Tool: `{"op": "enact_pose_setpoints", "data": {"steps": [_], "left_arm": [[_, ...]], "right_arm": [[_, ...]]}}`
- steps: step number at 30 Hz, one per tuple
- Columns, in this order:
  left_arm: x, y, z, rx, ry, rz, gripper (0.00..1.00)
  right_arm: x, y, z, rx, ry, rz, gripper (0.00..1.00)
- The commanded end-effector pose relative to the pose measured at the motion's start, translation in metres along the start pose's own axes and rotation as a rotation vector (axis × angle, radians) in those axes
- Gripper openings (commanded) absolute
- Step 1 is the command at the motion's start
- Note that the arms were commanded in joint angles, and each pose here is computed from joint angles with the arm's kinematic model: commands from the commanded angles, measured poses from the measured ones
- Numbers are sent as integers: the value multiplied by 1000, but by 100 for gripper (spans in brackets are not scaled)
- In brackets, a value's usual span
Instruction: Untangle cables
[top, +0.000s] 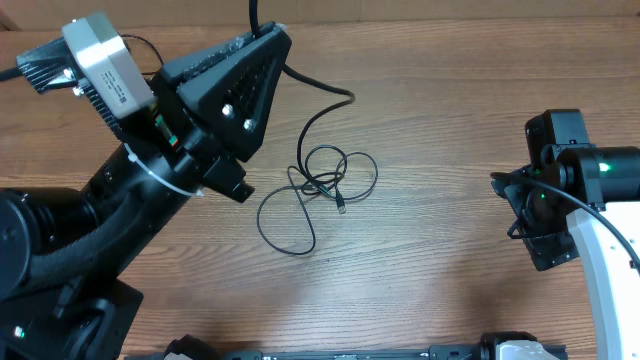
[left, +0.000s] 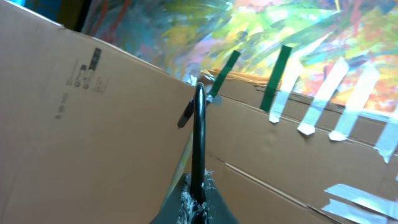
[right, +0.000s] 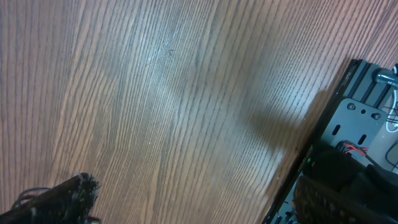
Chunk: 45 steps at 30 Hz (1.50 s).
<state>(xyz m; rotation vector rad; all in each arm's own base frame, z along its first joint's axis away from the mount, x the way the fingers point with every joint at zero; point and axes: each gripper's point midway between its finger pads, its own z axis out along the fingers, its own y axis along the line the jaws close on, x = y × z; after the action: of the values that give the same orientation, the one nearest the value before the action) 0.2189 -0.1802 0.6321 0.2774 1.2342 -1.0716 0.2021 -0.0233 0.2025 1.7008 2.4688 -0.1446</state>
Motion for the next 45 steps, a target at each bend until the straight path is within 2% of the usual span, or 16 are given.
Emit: {"op": "enact_pose_setpoints", "data": {"steps": [1, 5, 8, 9, 12, 17, 22, 25, 28, 33, 39, 45], "left_arm": [[-5, 9, 3, -50, -28, -14, 4], [-1, 29, 1, -153, -27, -27, 4], [18, 66, -6, -340, 24, -44, 4], [35, 87, -10, -443, 79, -37, 4], [64, 120, -20, -602, 178, -16, 4], [100, 177, -57, -936, 313, 47, 4], [110, 212, -105, -1257, 350, 112, 4], [105, 224, -130, -1401, 355, 181, 4], [99, 234, -151, -1499, 359, 202, 4], [102, 250, -183, -1611, 396, 136, 4], [118, 269, -213, -1702, 520, 43, 4], [153, 281, -219, -1712, 695, -55, 6]], "right_arm": [[-3, 2, -9, -37, -16, 17, 100], [-3, 2, -9, -37, -16, 16, 100], [-3, 2, -9, -37, -16, 17, 100], [-3, 2, -9, -37, -16, 16, 100], [-3, 2, -9, -37, -16, 17, 100], [-3, 2, -9, -37, -16, 16, 100], [-3, 2, -9, -37, -16, 16, 100], [-3, 2, -9, -37, -16, 16, 100], [-3, 2, -9, -37, -16, 16, 100], [-3, 2, -9, -37, -16, 17, 100], [-3, 2, -9, -37, -16, 16, 100], [-3, 2, -9, -37, -16, 16, 100]]}}
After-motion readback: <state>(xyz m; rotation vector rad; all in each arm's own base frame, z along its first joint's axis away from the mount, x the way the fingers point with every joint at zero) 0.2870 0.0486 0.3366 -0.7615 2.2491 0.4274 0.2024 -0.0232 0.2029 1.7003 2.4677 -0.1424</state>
